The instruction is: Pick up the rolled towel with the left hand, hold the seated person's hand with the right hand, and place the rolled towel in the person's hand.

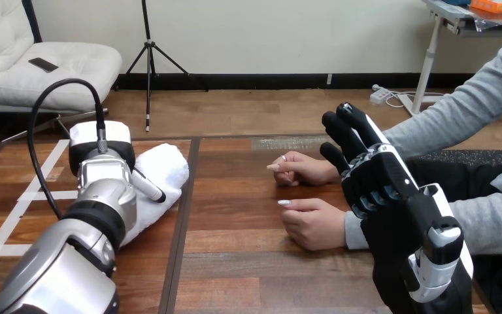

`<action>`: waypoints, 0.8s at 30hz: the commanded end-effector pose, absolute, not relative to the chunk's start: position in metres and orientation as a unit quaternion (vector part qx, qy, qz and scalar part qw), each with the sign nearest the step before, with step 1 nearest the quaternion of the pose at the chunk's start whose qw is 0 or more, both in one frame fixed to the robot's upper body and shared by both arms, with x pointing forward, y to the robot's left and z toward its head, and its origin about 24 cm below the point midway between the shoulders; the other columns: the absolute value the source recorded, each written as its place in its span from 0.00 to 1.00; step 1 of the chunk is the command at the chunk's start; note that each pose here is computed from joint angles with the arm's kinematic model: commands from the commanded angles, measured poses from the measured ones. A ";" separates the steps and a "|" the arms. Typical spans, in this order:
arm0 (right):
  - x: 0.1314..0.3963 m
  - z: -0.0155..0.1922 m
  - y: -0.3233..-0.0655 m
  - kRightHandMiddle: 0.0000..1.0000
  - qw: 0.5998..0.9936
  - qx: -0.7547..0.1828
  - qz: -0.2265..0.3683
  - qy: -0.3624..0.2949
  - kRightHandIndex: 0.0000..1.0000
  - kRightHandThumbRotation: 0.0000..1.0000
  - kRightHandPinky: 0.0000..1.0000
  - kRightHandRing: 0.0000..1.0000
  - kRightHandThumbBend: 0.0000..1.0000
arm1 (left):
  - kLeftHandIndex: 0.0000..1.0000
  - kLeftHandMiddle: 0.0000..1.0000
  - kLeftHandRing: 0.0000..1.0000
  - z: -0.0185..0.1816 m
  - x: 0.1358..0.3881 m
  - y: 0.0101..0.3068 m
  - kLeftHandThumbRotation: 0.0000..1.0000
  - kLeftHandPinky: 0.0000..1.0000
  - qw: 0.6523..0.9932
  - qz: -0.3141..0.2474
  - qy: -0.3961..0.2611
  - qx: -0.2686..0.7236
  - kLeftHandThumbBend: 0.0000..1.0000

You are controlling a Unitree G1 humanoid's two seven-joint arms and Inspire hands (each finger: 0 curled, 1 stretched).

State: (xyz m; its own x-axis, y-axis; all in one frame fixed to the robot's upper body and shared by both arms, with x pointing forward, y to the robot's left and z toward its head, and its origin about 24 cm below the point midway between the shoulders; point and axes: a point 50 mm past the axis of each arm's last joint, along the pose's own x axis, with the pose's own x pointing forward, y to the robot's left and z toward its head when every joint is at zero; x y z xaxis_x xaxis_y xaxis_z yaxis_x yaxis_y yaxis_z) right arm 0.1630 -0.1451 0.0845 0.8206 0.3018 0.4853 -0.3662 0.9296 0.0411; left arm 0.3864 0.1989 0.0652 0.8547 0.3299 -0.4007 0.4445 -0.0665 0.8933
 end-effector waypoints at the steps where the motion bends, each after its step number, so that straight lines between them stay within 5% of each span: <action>1: 0.165 0.102 -0.145 0.94 0.939 0.059 0.178 -0.289 0.94 1.00 1.00 1.00 0.93 | 0.76 0.71 0.63 0.074 0.391 0.192 0.45 0.46 0.644 -0.034 0.254 0.721 0.92; 10: 0.165 0.102 -0.145 0.94 0.938 0.059 0.177 -0.293 0.94 1.00 1.00 1.00 0.93 | 0.79 0.75 0.65 0.072 0.390 0.191 0.42 0.48 0.617 -0.052 0.269 0.738 0.97; 16: 0.165 0.103 -0.145 0.94 0.937 0.060 0.179 -0.293 0.94 1.00 1.00 1.00 0.93 | 0.78 0.74 0.65 0.071 0.390 0.190 0.52 0.49 0.584 -0.086 0.288 0.754 0.95; 19: 0.166 0.103 -0.146 0.95 0.937 0.059 0.179 -0.293 0.94 1.00 1.00 1.00 0.93 | 0.62 0.69 0.67 0.070 0.389 0.190 0.62 0.50 0.572 -0.099 0.303 0.756 0.93; 24: 0.166 0.103 -0.146 0.95 0.938 0.057 0.178 -0.293 0.94 1.00 1.00 1.00 0.93 | 0.77 0.81 0.77 0.069 0.388 0.188 0.75 0.60 0.557 -0.114 0.323 0.757 0.98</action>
State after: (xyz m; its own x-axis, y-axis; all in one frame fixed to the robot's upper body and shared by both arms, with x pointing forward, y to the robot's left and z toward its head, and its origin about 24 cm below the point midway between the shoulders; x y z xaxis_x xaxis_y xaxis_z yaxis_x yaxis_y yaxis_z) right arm 0.1630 -0.1452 0.0846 0.8200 0.3026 0.4859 -0.3674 0.9291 0.0413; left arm 0.3826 0.1915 0.0574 0.7717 0.3478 -0.5325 0.6054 -0.1448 0.7827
